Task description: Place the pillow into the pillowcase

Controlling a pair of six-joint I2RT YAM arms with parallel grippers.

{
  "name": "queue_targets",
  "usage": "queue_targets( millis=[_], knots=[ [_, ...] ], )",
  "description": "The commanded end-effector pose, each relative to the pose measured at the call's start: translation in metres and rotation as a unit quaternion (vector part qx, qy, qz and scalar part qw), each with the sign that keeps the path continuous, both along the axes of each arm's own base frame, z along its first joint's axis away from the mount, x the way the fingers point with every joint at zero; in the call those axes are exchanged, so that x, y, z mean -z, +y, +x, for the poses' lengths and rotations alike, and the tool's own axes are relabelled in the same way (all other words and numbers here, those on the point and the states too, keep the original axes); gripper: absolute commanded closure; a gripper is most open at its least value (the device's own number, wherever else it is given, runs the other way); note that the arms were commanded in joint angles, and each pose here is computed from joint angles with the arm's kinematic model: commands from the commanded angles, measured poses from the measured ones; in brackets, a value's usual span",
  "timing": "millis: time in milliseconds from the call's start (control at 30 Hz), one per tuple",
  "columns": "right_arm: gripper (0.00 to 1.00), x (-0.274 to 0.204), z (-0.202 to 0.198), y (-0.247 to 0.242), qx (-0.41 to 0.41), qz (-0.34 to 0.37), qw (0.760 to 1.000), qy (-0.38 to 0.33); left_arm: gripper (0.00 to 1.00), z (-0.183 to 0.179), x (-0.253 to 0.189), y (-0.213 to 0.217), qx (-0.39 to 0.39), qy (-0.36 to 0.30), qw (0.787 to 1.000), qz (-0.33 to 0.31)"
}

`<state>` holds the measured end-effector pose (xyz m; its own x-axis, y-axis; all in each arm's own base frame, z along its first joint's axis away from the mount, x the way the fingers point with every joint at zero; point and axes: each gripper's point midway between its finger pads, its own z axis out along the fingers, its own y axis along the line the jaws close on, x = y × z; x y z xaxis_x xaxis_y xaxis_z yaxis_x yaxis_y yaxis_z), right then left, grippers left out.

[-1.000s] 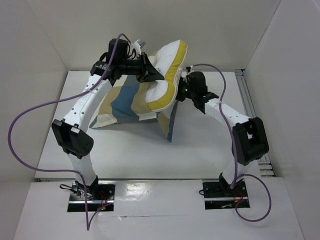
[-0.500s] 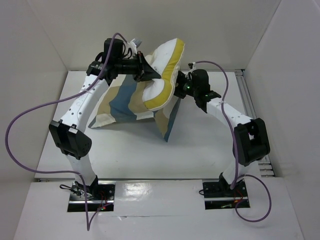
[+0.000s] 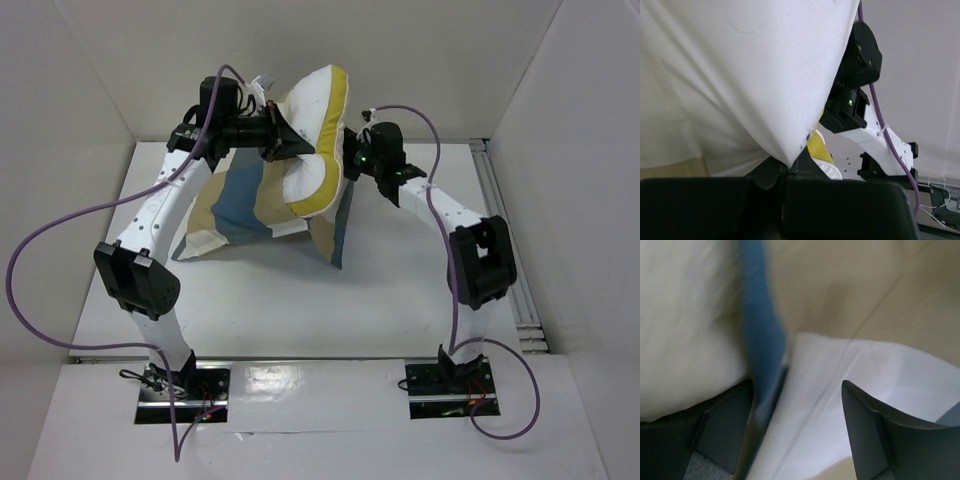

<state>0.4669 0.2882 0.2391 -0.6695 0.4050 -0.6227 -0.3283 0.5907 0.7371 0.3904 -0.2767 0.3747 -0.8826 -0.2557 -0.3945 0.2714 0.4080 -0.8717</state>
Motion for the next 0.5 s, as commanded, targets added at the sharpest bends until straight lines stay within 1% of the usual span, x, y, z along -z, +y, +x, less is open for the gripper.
queue_targets(
  millis=[0, 33, 133, 167, 200, 233, 267, 300, 333, 367, 467],
  knots=[
    [0.23, -0.033, 0.027, 0.029, -0.023, 0.014, 0.998, -0.059, 1.00, -0.030, -0.034, -0.010, 0.047, -0.030, 0.998, -0.036],
    [0.28, 0.000, 0.031, 0.037, -0.029, -0.006, 0.999, -0.020, 1.00, -0.032, -0.035, -0.010, 0.051, -0.029, 0.998, -0.037],
    [0.45, 0.021, 0.041, 0.032, -0.007, -0.030, 1.000, -0.004, 1.00, -0.030, -0.040, -0.006, 0.046, -0.039, 0.997, -0.040],
    [0.56, 0.025, 0.039, 0.029, -0.002, -0.034, 0.999, -0.001, 1.00, -0.032, -0.041, -0.006, 0.050, -0.034, 0.997, -0.043],
    [0.62, 0.035, 0.038, 0.024, 0.010, -0.041, 0.999, 0.006, 1.00, -0.028, -0.038, -0.003, 0.045, -0.032, 0.998, -0.043],
    [0.69, 0.037, 0.036, 0.023, 0.009, -0.045, 0.999, 0.005, 1.00, -0.031, -0.047, 0.000, 0.049, -0.042, 0.997, -0.052],
    [0.75, 0.037, 0.037, 0.014, 0.018, -0.050, 0.999, 0.003, 1.00, -0.029, -0.043, 0.000, 0.047, -0.033, 0.997, -0.055],
    [0.88, 0.051, 0.032, 0.012, 0.017, -0.058, 0.998, 0.020, 1.00, -0.030, -0.047, 0.004, 0.047, -0.035, 0.996, -0.061],
    [0.95, 0.047, 0.030, 0.006, 0.018, -0.056, 0.998, 0.020, 1.00, -0.025, -0.044, 0.009, 0.040, -0.035, 0.997, -0.061],
    [1.00, 0.049, 0.030, -0.003, 0.025, -0.057, 0.998, 0.024, 1.00, -0.028, -0.048, 0.010, 0.040, -0.041, 0.996, -0.062],
    [1.00, 0.048, 0.012, -0.018, 0.037, -0.066, 0.996, 0.038, 1.00, -0.019, -0.044, 0.023, 0.005, -0.037, 0.998, -0.053]
  ],
)
